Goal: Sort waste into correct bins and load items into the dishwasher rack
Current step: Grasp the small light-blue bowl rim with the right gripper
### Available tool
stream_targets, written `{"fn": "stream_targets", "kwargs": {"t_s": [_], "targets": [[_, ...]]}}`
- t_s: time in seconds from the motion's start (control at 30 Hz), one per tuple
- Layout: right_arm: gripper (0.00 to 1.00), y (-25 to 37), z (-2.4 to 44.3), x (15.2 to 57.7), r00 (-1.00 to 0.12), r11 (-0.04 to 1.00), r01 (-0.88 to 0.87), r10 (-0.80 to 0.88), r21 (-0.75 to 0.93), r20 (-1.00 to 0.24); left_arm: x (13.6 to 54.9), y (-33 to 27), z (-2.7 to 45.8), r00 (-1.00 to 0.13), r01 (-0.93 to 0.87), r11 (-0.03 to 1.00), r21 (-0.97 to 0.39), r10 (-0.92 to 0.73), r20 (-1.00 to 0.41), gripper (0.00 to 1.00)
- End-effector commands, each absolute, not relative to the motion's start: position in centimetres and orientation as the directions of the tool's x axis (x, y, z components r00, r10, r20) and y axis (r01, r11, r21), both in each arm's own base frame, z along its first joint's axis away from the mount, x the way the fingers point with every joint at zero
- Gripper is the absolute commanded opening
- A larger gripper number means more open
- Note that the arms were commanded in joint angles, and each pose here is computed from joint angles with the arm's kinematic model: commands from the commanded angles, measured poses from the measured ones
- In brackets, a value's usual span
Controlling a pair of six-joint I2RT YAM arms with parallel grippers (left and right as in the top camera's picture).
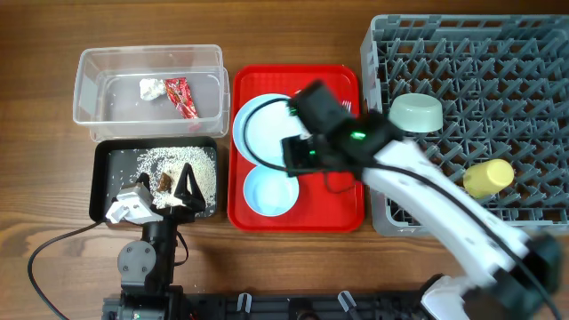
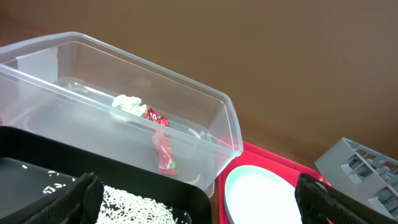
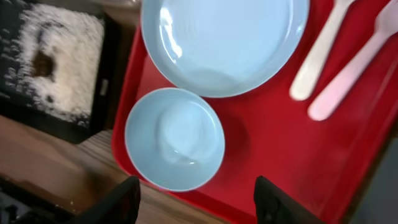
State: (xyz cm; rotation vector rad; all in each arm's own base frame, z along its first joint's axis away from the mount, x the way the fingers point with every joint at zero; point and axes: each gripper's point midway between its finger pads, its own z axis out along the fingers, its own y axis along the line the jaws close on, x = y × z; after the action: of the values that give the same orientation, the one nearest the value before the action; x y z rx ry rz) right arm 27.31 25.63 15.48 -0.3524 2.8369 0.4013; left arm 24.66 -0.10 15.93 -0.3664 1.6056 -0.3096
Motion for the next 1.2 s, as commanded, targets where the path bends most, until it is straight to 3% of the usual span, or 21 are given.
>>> {"fn": "stream_targets", "kwargs": {"t_s": [0.0, 0.3, 0.4, 0.5, 0.6, 0.73, 0.8, 0.87, 1.03, 1.17], "targets": [[0.61, 25.9, 10.4, 27.0, -0.98, 0.965, -0.17, -0.144, 0.199, -0.135, 24.6, 0.2, 15.9, -0.047, -0.058, 0.905, -0.421, -0.424, -0.905, 1.0], [0.64, 25.0, 3.6, 26.3, -0.963, 0.96, -0.266, -0.269, 0.087, 0.021, 24.6, 0.2, 15.9, -0.046, -0.058, 0.905, -0.421, -0.424, -0.905, 1.0], [0.57, 25.2, 2.6, 25.9, -0.954, 0.953, -0.289, -0.294, 0.094, 0.051, 24.6, 0.2, 15.9, -0.047, -0.058, 0.905, -0.421, -0.424, -0.905, 1.0], [0.4, 25.3, 2.3, 25.8, -0.953, 0.952, -0.291, -0.298, 0.098, 0.06, 24.6, 0.2, 15.9, -0.047, -0.058, 0.905, -0.421, -0.424, -0.905, 1.0], [0.31, 25.3, 2.3, 25.9, -0.954, 0.952, -0.289, -0.295, 0.098, 0.058, 24.6, 0.2, 15.9, -0.047, -0.058, 0.905, -0.421, -0.424, -0.905, 1.0], [0.29, 25.1, 2.1, 25.9, -0.959, 0.958, -0.273, -0.279, 0.088, 0.056, 24.6, 0.2, 15.9, -0.047, -0.058, 0.905, -0.421, -0.424, -0.905, 1.0], [0.36, 24.9, 1.8, 25.8, -0.961, 0.961, -0.265, -0.27, 0.085, 0.061, 24.6, 0.2, 15.8, -0.047, -0.059, 0.905, -0.421, -0.424, -0.904, 1.0], [0.34, 24.6, 1.2, 25.4, -0.961, 0.961, -0.264, -0.269, 0.08, 0.07, 24.6, 0.2, 15.9, -0.047, -0.058, 0.905, -0.421, -0.424, -0.905, 1.0], [0.13, 24.3, 1.0, 25.3, -0.962, 0.962, -0.261, -0.265, 0.078, 0.06, 24.6, 0.2, 15.8, -0.047, -0.059, 0.905, -0.421, -0.424, -0.904, 1.0], [0.06, 23.9, 3.9, 27.0, -0.964, 0.964, -0.262, -0.26, 0.044, -0.061, 24.6, 0.2, 15.9, -0.047, -0.058, 0.905, -0.421, -0.424, -0.905, 1.0]]}}
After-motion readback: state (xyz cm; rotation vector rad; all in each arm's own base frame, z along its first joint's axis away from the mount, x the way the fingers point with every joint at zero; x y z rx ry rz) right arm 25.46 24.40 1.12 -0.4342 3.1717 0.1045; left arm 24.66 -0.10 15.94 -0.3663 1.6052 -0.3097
